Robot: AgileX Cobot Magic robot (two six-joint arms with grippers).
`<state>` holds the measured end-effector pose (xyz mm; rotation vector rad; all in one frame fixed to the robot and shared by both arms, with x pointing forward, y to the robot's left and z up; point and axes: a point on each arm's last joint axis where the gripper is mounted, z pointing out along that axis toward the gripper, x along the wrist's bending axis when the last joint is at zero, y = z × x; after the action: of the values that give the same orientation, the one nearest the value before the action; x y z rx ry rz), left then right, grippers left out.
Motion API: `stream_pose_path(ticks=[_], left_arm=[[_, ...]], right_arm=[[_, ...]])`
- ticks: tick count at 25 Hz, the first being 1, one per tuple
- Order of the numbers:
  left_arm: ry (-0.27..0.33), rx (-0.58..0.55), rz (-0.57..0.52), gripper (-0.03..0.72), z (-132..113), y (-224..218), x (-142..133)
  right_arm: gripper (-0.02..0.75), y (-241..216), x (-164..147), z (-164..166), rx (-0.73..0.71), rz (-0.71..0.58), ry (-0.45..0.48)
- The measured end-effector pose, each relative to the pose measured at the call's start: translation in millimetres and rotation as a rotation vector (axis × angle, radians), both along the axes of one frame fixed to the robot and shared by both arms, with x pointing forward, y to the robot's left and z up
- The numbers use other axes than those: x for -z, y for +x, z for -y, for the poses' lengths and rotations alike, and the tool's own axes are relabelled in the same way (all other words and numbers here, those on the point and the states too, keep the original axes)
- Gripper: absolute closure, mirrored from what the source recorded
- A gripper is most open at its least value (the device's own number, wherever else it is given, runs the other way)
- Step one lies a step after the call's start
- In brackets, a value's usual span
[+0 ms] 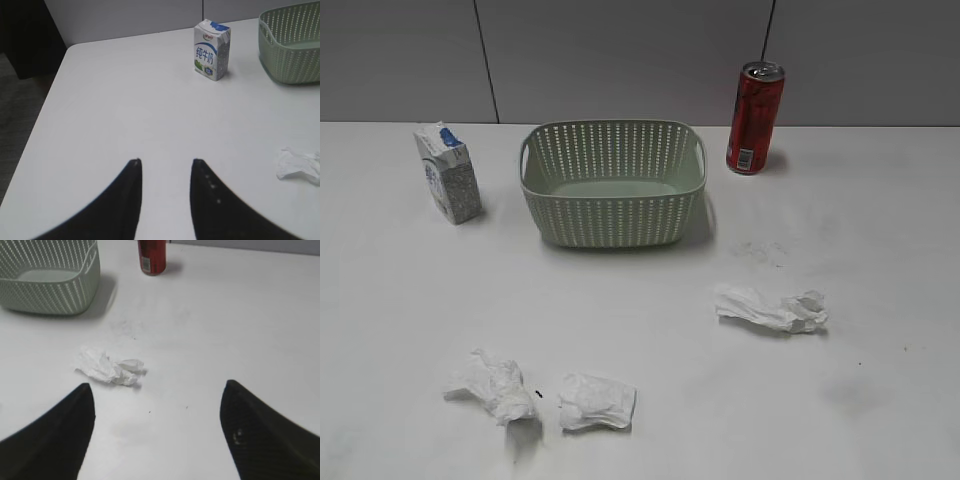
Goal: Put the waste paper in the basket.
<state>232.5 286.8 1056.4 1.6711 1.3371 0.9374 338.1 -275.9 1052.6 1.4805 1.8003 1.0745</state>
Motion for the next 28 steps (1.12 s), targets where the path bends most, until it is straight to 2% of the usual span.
stream_pose_path(ticks=[9,10,12,14,16,24,28], left_arm=[[0.000,0.000,0.000,0.433,0.0,0.0,0.0],[0.000,0.000,0.000,0.401,0.0,0.0,0.0],[0.000,0.000,0.000,0.283,0.0,0.0,0.0],[0.000,0.000,0.000,0.118,0.0,0.0,0.0],[0.000,0.000,0.000,0.064,0.0,0.0,0.0],[0.000,0.000,0.000,0.046,0.0,0.0,0.0],[0.000,0.000,0.000,0.055,0.0,0.0,0.0]], right_arm=[[0.149,45.5,4.9,-7.1,-0.057,-0.160,-0.033],[0.149,51.5,4.6,-7.7,-0.062,-0.175,-0.040],[0.149,62.8,5.2,-9.3,-0.075,-0.216,-0.050],[0.149,74.0,6.9,-13.9,-0.103,-0.263,-0.058],[0.149,85.5,10.8,-22.2,-0.142,-0.308,-0.066],[0.149,127.5,35.9,-88.5,-0.364,-0.413,-0.159],[0.149,145.5,58.6,-122.8,-0.422,-0.471,-0.248]])
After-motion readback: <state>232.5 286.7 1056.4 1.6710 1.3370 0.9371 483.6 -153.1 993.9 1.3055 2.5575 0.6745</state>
